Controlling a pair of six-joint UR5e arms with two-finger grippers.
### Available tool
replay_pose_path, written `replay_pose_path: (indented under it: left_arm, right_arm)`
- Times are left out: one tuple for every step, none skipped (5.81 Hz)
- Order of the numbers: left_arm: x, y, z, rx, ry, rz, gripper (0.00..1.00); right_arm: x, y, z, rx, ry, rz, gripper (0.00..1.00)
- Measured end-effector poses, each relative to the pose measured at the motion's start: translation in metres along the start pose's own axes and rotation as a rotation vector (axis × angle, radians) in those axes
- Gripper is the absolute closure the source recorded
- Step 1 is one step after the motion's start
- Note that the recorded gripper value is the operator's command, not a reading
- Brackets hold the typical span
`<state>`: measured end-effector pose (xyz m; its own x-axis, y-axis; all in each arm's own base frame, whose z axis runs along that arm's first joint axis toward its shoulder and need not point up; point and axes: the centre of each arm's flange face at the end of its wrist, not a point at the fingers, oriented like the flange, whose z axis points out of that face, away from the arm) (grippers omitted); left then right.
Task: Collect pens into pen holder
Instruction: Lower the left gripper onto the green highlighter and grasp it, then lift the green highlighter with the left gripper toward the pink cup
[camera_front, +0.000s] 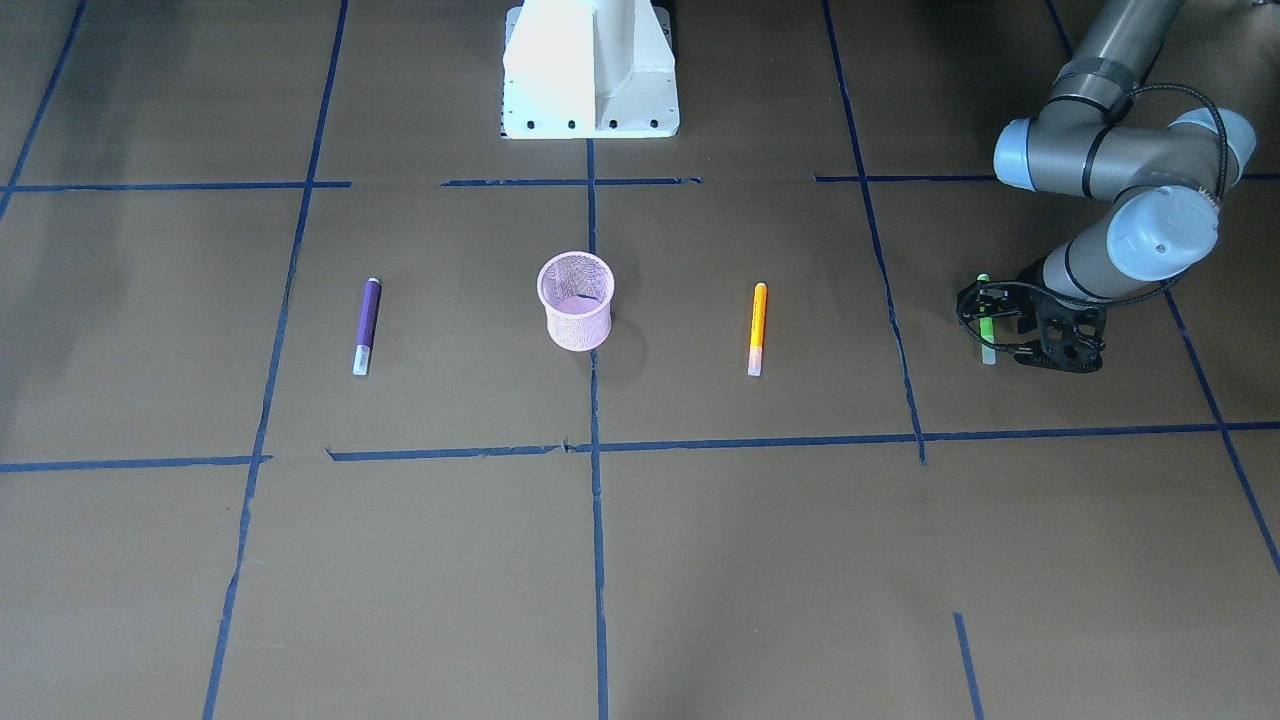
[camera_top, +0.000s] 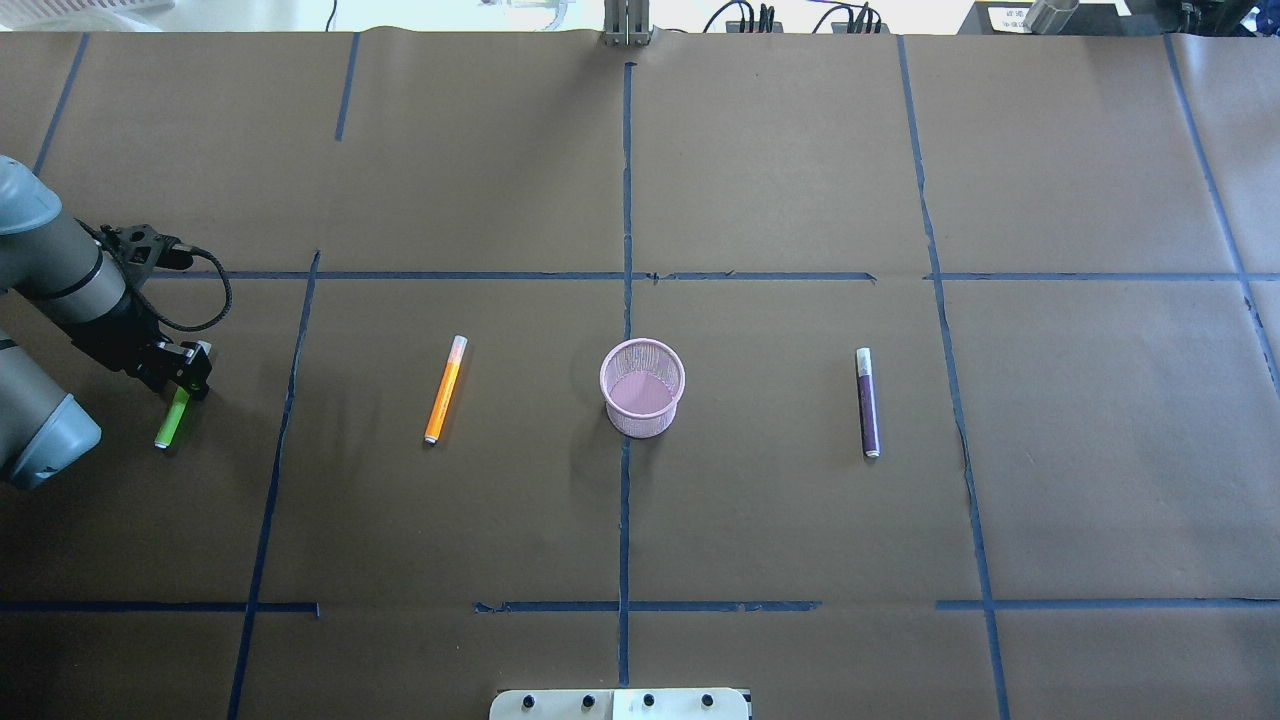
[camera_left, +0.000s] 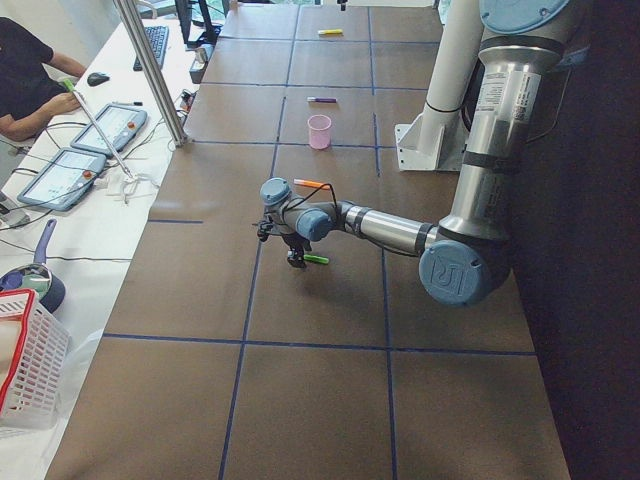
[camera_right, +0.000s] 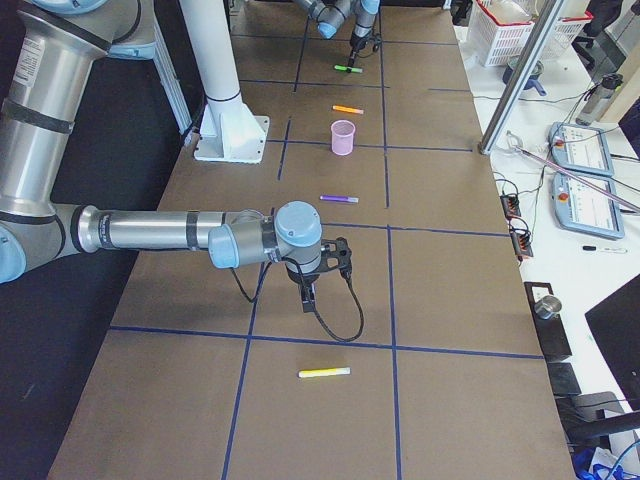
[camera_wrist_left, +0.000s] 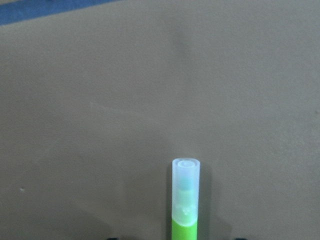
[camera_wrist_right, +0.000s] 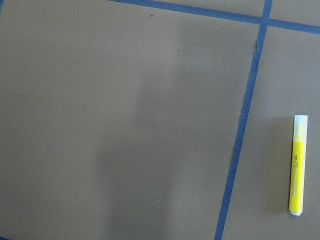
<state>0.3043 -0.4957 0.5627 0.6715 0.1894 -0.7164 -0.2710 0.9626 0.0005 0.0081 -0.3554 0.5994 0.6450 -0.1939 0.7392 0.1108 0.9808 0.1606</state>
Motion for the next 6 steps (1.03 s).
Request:
replay_pose_path:
  left_arm:
    - [0.000,0.000,0.000,0.001,-0.001,0.001,1.00]
    - [0.002,0.000,-0.002,0.004,0.002,0.004,1.00]
    - [0.006,-0.001,-0.005,0.010,0.006,0.009,1.00]
    - [0.012,-0.002,-0.011,0.021,0.012,0.019,1.00]
    - [0.032,-0.005,-0.029,0.055,0.031,0.057,1.00]
    - [0.070,-0.012,-0.062,0.123,0.060,0.123,1.00]
  right_arm:
    - [0.000,0.000,0.000,0.000,0.000,-0.001,0.00]
    - [0.000,0.000,0.000,0.001,0.000,-0.002,0.00]
    - [0.000,0.000,0.000,0.000,0.000,-0.002,0.00]
    - [0.000,0.000,0.000,0.000,0.000,-0.001,0.00]
    - [0.000,0.001,0.000,0.000,0.000,-0.002,0.00]
    - [0.000,0.000,0.000,0.002,0.000,-0.005,0.00]
